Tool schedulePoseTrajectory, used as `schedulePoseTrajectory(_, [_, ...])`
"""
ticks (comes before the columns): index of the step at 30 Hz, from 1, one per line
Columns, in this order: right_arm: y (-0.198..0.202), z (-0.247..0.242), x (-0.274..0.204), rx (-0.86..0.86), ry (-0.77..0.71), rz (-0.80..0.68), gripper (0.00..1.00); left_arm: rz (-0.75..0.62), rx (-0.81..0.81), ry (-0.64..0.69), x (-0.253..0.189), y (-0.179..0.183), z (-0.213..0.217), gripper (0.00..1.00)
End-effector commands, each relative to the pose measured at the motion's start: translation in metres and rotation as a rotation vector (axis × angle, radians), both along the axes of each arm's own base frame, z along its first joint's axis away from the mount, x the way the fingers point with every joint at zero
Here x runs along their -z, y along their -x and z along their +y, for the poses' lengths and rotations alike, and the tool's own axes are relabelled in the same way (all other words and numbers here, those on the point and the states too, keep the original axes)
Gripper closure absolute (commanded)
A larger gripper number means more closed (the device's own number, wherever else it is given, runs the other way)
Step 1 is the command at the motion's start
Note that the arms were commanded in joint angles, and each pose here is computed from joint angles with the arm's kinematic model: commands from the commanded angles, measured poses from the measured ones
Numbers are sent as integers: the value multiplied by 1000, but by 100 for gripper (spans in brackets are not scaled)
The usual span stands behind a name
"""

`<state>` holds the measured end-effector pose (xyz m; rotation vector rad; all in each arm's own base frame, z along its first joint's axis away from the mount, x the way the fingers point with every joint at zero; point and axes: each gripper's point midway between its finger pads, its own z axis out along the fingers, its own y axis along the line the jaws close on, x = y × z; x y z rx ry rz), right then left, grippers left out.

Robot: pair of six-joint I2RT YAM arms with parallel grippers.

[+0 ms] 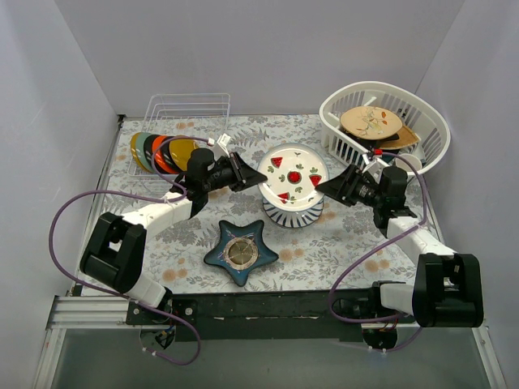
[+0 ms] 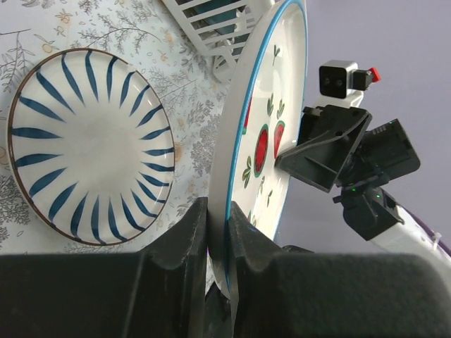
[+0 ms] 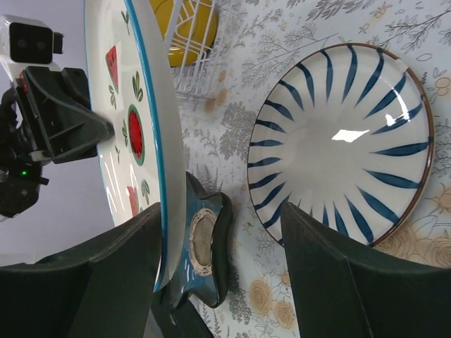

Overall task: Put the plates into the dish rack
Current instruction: Insert the plate into the dish rack.

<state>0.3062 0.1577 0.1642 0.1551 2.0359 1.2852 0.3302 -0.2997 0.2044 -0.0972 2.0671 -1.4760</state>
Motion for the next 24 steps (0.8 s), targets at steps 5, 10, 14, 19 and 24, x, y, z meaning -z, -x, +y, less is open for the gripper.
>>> schedulePoseTrajectory(5, [3,10,-27,-70,-121,-100,27,-144,74,166,-65,11,-6,100])
schedulePoseTrajectory(10, [1,12,-31,-79,-135,-115,29,-136,90,158,-60,16,-8,100])
schedulePoseTrajectory(14, [-3,12,-35,-81,-143,-124,35,-126,94,151,-54,21,-9,100])
schedulePoseTrajectory(19, [-3,15,-42,-103,-180,-133,46,-113,102,138,-45,29,-14,100])
schedulePoseTrajectory(24, [1,18,-48,-135,-232,-132,52,-113,102,143,-43,31,-16,100])
